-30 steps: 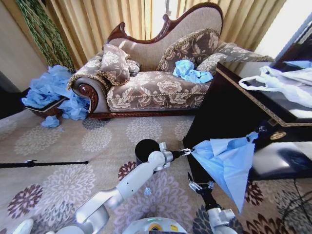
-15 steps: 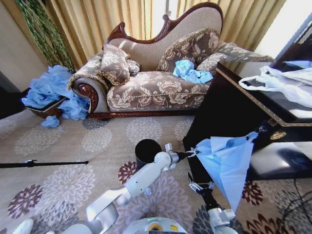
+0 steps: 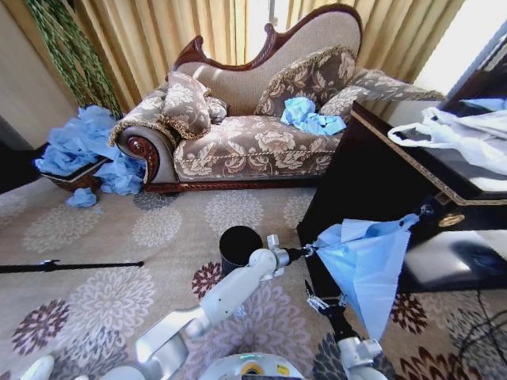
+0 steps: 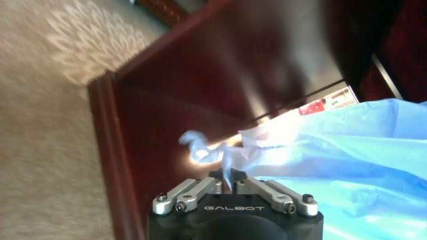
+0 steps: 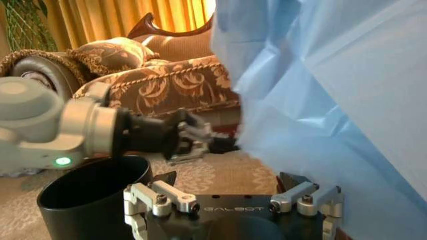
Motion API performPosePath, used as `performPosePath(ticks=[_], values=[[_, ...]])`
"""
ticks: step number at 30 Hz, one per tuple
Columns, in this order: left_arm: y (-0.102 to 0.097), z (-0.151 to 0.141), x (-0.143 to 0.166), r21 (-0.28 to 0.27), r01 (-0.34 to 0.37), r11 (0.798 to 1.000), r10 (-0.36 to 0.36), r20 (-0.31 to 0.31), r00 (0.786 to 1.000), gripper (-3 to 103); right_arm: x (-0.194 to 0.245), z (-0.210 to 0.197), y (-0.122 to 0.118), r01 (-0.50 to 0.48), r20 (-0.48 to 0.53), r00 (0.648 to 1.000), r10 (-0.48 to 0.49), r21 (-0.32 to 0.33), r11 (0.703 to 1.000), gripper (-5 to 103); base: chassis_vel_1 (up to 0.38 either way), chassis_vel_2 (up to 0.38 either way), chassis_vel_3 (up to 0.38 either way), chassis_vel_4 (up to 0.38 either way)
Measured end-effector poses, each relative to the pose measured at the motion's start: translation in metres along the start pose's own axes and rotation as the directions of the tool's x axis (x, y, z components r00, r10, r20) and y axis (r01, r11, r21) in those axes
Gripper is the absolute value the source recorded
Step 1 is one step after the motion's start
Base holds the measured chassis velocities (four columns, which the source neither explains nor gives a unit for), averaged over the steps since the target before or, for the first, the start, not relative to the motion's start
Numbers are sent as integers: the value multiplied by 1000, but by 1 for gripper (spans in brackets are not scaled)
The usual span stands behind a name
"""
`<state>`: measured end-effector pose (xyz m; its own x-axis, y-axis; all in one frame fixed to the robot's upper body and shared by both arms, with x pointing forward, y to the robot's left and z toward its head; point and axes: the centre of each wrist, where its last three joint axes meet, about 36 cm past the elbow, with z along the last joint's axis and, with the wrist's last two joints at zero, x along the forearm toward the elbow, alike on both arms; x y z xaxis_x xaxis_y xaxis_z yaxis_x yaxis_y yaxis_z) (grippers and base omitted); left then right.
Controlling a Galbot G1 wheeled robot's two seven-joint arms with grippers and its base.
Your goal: Place a garbage bag over the trash bin.
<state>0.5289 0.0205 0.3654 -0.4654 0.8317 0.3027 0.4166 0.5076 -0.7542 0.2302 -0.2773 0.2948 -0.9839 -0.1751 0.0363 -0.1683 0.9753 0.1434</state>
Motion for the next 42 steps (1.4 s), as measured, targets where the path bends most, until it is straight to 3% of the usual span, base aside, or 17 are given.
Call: performPosePath(ticks=[2,8,13,22,25,28,32,39,42], values=[[8,-5,21,-39,20,999,-20,11,1000,2,-2,0,3,4,4,1000,-4,-4,1000,100,0,0,0,0],[11,-6,47,-94,32,995,-29,28,999,0,-3,-1,8,11,11,1000,-11,-10,1000,100,0,0,0,0],[9,-3,80,-189,40,981,-33,40,999,0,-2,-4,11,14,17,1000,-14,-13,1000,100,0,0,0,0],[26,-13,132,-228,114,967,-98,82,992,0,-1,-8,12,16,25,1000,-16,-15,1000,100,0,0,0,0],[38,-19,173,-236,171,956,-149,109,983,0,0,-9,15,18,31,999,-17,-21,1000,100,0,0,0,0],[41,-19,194,-237,192,953,-166,124,978,0,0,-10,17,18,34,999,-17,-24,1000,100,0,0,0,0],[42,-20,213,-242,207,948,-177,138,975,0,1,-10,18,19,35,999,-18,-26,999,100,0,0,0,0],[32,-36,289,-280,250,927,-193,217,957,0,5,-12,20,23,42,999,-22,-27,999,100,0,0,0,0],[31,-37,308,-296,267,917,-204,229,952,0,5,-12,22,24,45,999,-23,-29,999,100,0,0,0,0]])
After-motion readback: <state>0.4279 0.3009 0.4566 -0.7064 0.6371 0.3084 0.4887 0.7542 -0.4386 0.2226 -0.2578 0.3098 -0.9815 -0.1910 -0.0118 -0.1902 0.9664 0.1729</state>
